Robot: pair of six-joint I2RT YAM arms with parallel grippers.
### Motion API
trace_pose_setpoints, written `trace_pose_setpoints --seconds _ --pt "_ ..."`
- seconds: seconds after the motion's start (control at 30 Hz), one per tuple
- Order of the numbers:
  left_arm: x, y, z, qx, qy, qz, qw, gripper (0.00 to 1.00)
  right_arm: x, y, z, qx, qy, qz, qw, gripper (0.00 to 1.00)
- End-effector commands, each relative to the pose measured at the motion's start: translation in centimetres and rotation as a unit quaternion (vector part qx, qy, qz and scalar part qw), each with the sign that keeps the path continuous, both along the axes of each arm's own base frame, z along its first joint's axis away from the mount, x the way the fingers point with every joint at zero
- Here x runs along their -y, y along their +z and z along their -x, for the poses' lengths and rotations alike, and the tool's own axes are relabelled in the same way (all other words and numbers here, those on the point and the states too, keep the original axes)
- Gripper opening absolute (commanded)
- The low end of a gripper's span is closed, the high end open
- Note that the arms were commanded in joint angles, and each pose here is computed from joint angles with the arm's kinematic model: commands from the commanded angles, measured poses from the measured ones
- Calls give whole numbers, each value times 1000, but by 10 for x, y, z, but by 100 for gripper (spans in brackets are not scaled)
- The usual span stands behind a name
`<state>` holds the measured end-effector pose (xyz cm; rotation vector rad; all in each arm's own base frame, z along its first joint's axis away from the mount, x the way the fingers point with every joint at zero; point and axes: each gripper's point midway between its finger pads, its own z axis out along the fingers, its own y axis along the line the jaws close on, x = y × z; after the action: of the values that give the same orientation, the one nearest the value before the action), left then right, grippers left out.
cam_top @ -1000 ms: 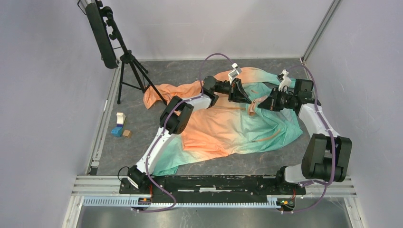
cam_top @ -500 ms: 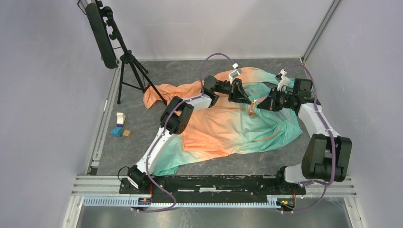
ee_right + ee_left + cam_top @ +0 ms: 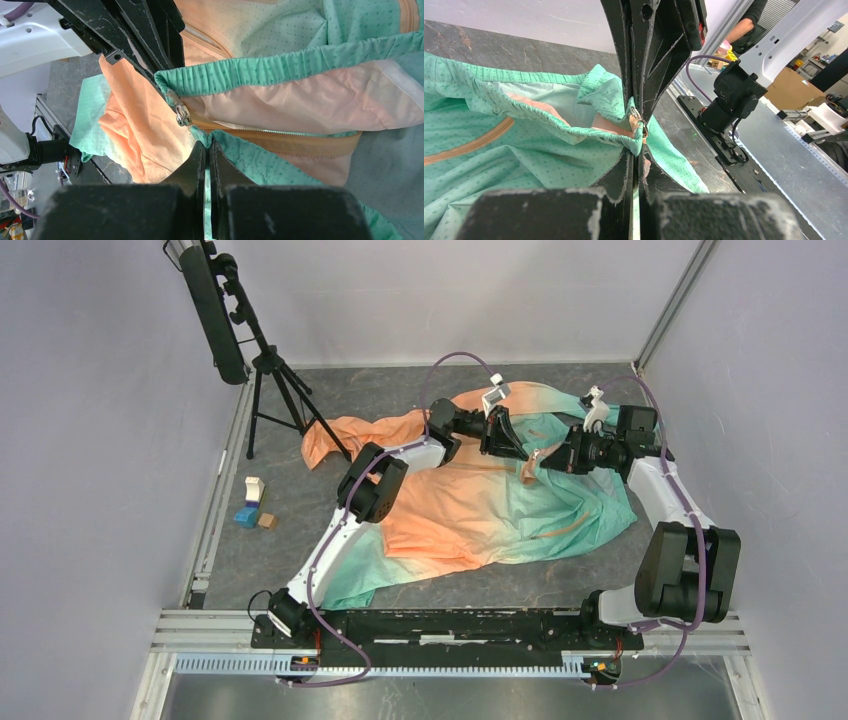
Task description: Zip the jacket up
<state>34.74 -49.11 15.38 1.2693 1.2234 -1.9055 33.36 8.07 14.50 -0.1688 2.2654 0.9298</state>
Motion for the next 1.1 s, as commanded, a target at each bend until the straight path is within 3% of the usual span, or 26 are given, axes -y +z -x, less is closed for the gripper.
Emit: trace_pose_setpoints --seconds 0.0,0.77,1.07 --pt "-1 6 -1 23 -7 6 1000 2 -1 18 -10 31 4 1 1000 0" --pt "0 11 -1 23 19 2 1000 2 4 8 -16 12 -18 6 1000 0" --pt "-1 12 2 25 26 8 999 2 13 6 -28 16 -65 -14 998 0"
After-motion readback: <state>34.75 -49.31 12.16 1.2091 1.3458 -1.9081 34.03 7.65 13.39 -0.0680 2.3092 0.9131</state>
